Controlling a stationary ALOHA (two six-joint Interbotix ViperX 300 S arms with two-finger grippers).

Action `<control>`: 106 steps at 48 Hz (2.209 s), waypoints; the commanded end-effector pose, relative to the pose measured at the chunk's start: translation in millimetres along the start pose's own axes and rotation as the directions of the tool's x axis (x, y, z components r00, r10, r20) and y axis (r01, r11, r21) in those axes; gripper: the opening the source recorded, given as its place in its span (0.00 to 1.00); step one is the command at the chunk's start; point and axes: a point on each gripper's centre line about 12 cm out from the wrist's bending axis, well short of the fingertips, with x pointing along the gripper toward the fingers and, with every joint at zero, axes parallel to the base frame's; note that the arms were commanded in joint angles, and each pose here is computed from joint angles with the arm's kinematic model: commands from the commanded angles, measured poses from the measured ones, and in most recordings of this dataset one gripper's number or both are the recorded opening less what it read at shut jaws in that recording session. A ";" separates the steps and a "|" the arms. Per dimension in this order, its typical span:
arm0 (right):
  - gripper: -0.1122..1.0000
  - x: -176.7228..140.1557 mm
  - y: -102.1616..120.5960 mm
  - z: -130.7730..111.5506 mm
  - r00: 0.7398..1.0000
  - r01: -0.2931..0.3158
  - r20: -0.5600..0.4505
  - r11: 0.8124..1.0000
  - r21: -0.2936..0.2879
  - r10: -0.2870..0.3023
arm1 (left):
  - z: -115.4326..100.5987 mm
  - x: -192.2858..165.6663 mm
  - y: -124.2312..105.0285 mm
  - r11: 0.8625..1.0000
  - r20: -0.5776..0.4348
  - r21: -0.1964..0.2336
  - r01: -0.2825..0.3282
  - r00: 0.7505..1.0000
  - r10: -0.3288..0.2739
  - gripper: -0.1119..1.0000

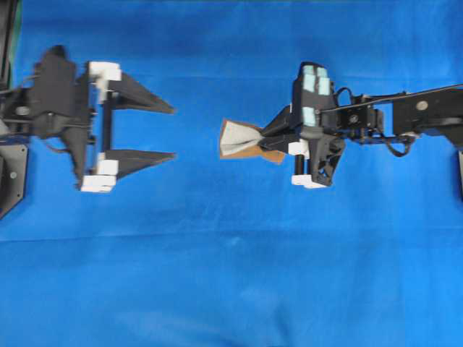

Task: Hand over the sponge with the left arm and wipe it with the right arm.
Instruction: 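Open the left gripper and retract it to the left, then rub the held sponge back and forth on the table with the right gripper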

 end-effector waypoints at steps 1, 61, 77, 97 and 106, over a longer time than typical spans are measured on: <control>0.24 8.1 0.8 -0.6 1.000 -0.003 0.012 1.000 0.001 0.003 | 11.6 -16.3 -0.4 1.000 0.061 0.000 0.002 0.998 -0.002 0.83; 0.24 52.2 -81.7 -66.1 0.978 0.153 -0.150 0.986 0.065 -0.142 | 4.3 -75.2 0.0 1.000 0.153 -0.014 0.006 0.988 -0.003 0.83; 0.24 50.5 -92.8 -65.8 0.976 0.173 -0.148 0.982 0.073 -0.161 | 3.3 -74.0 0.0 1.000 0.147 -0.014 0.005 0.989 -0.003 0.83; 0.24 58.8 25.7 -61.0 0.987 -0.048 -0.151 0.998 0.038 0.053 | 2.3 -73.6 0.0 1.000 0.144 -0.013 0.005 0.990 -0.003 0.83; 0.24 54.8 75.4 -60.1 0.976 -0.134 -0.164 0.990 0.050 0.140 | 2.0 -73.9 0.0 1.000 0.144 -0.011 0.005 0.990 -0.003 0.83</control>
